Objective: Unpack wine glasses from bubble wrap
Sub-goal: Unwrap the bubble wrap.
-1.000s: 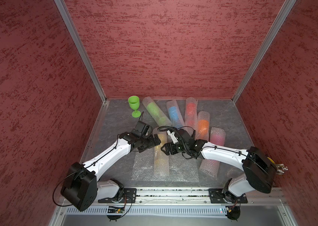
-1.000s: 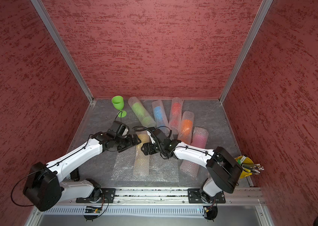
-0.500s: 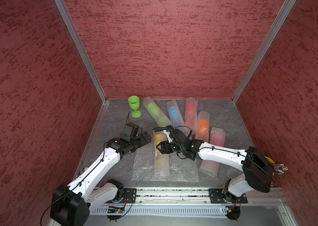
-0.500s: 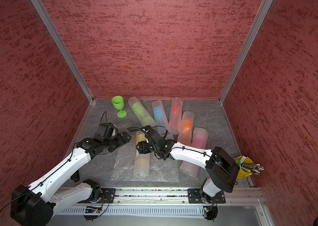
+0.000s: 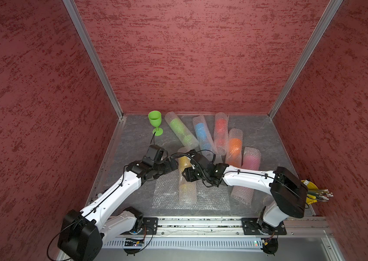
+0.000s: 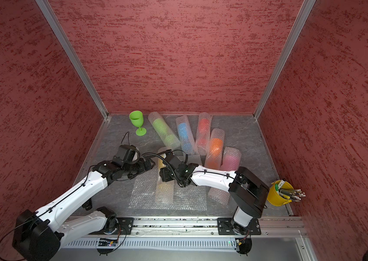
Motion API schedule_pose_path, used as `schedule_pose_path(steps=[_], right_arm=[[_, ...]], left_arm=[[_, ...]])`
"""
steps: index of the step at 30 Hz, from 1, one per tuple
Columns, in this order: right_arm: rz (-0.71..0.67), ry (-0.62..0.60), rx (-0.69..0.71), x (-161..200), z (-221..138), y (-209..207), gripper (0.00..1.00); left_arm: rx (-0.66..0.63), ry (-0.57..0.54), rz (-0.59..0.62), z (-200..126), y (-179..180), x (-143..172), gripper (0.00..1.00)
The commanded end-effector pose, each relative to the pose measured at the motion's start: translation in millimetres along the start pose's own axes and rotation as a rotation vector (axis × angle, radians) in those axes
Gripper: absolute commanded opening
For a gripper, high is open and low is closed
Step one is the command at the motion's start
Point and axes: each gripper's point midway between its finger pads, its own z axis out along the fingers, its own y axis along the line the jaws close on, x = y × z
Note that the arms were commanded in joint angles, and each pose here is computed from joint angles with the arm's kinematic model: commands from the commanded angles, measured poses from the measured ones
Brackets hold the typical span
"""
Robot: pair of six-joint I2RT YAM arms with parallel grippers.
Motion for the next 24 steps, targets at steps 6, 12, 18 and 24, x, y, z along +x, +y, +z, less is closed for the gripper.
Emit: schedule_pose_path(steps=[6, 12, 18, 24], right_arm=[[0.003, -0.089, 0.031, -7.5, -20.6, -10.8, 0.16], [0.033, -0.143, -0.06, -14.5, -29.8, 1.9, 0.07], [0.065, -0.239, -0.158, -28.9, -50.9, 15.2, 0.0], [0.054, -0.241, -0.145, -26.6, -51.1, 10.5, 0.0]], left_arm=[[-0.022, 0.048, 0.043, 13.4, -2.3, 15.5, 0.97], [-0.008, 0.09, 0.054, 23.4, -9.2, 27.2, 0.96], [0.023, 0.126, 0.061, 28.3, -18.2, 36.8, 0.95], [0.104, 0.16, 0.088, 32.1, -31.4, 43.6, 0.88]])
